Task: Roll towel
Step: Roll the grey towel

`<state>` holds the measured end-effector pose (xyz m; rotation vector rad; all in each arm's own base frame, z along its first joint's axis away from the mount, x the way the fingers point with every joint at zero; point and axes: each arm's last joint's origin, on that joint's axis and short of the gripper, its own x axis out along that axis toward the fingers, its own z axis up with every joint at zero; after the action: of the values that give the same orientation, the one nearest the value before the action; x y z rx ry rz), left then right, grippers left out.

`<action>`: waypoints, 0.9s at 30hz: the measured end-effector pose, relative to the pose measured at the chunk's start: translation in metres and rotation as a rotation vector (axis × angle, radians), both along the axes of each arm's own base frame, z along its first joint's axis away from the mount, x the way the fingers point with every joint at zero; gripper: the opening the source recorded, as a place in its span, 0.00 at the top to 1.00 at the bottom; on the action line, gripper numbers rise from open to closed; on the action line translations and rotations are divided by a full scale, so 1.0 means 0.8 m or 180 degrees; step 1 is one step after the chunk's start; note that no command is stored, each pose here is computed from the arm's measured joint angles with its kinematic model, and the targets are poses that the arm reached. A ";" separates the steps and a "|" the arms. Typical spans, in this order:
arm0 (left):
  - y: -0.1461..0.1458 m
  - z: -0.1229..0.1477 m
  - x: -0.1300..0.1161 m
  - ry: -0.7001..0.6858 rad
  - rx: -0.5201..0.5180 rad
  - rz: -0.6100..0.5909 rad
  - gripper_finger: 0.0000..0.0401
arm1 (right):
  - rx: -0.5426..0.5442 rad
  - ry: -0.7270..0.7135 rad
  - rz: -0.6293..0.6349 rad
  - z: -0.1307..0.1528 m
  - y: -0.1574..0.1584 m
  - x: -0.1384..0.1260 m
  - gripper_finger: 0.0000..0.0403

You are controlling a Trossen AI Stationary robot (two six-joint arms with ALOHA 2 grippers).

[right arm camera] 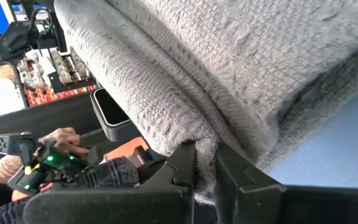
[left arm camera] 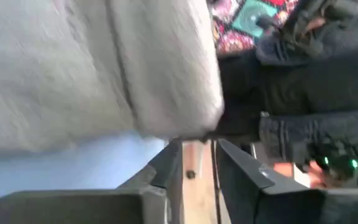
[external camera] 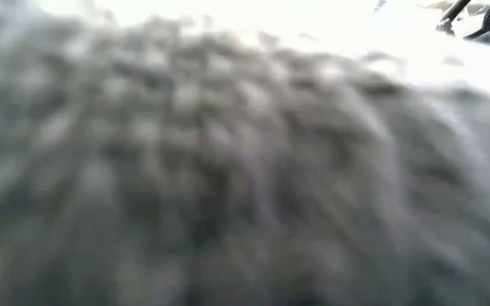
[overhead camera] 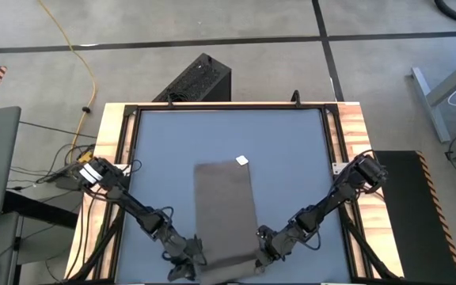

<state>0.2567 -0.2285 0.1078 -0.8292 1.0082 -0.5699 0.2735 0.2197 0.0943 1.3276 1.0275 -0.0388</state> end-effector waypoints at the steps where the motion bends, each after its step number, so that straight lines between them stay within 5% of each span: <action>1: 0.000 0.002 -0.002 0.0034 -0.0004 -0.0043 0.78 | -0.0007 0.0011 -0.0011 0.000 -0.001 0.001 0.88; 7: 0.006 0.027 -0.012 0.0096 0.0075 0.0043 0.78 | -0.0026 0.0037 -0.0073 -0.001 -0.008 0.005 0.88; 11: 0.006 0.074 -0.010 -0.0772 0.0129 0.0467 0.83 | -0.0035 0.0032 -0.0121 -0.001 -0.012 0.008 0.88; 16: -0.004 0.104 -0.002 -0.1473 0.0705 0.0904 0.90 | -0.0091 0.0049 -0.0269 -0.003 -0.023 0.014 0.88; 27: -0.027 0.050 0.060 -0.1044 0.0790 0.0493 1.00 | -0.0179 0.0068 -0.0389 -0.005 -0.027 0.015 0.88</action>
<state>0.3046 -0.2501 0.1478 -0.5648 0.6901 -0.4208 0.2854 0.1983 0.0905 1.3397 0.9556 -0.1732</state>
